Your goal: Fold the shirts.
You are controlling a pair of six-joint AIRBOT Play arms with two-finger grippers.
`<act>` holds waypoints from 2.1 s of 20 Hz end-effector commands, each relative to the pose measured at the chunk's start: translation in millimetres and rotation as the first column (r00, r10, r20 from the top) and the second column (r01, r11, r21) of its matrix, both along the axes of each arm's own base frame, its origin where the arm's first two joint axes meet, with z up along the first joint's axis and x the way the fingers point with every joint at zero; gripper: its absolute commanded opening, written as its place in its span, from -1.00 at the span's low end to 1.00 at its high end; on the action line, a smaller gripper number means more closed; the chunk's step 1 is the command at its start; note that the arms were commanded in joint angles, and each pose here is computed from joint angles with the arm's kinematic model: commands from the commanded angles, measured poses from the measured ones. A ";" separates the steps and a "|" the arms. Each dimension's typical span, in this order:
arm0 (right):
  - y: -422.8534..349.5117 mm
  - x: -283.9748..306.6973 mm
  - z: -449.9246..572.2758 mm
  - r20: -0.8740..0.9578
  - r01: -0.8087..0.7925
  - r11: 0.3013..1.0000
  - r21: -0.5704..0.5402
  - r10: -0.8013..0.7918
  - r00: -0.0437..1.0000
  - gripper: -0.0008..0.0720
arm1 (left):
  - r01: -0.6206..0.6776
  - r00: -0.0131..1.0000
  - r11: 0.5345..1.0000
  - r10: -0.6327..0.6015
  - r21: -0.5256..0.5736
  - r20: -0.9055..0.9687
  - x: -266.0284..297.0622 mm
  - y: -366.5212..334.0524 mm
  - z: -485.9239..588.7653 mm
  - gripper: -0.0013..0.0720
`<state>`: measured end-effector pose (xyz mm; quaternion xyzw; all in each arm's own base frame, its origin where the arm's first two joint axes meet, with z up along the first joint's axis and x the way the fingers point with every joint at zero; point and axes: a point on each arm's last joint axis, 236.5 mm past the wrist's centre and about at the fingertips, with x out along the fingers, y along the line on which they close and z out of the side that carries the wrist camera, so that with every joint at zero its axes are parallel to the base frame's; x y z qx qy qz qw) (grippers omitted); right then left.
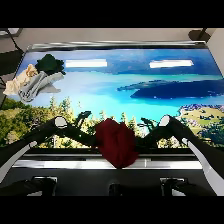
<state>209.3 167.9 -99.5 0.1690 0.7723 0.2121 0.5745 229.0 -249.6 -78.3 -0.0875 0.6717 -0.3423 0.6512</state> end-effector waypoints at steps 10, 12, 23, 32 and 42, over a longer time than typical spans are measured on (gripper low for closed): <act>-5.9 130.8 294.7 0.862 -0.047 0.999 -0.006 0.029 0.506 -0.87 | -0.130 0.725 0.984 0.177 -0.121 0.665 104.8 19.2 279.6 -0.88; -32.2 129.6 427.1 0.990 0.055 0.998 0.000 -0.008 0.138 -0.87 | -0.175 0.508 0.955 0.297 -0.241 0.808 98.6 46.0 402.3 -0.88; -37.8 24.1 613.6 0.904 -0.038 0.940 0.339 -0.336 -0.264 -0.87 | 0.032 0.157 0.815 0.567 -0.578 0.808 -10.2 81.6 619.3 -0.88; -15.6 103.2 516.9 0.925 0.077 0.936 0.344 -0.351 0.141 -0.87 | -0.183 -0.006 0.883 0.438 -0.432 0.899 105.9 93.7 587.5 -0.88; -5.9 248.9 164.4 0.476 0.294 0.954 -0.059 -0.232 0.848 -0.86 | -0.452 0.728 0.889 0.414 -0.072 0.547 314.1 76.2 211.4 -0.86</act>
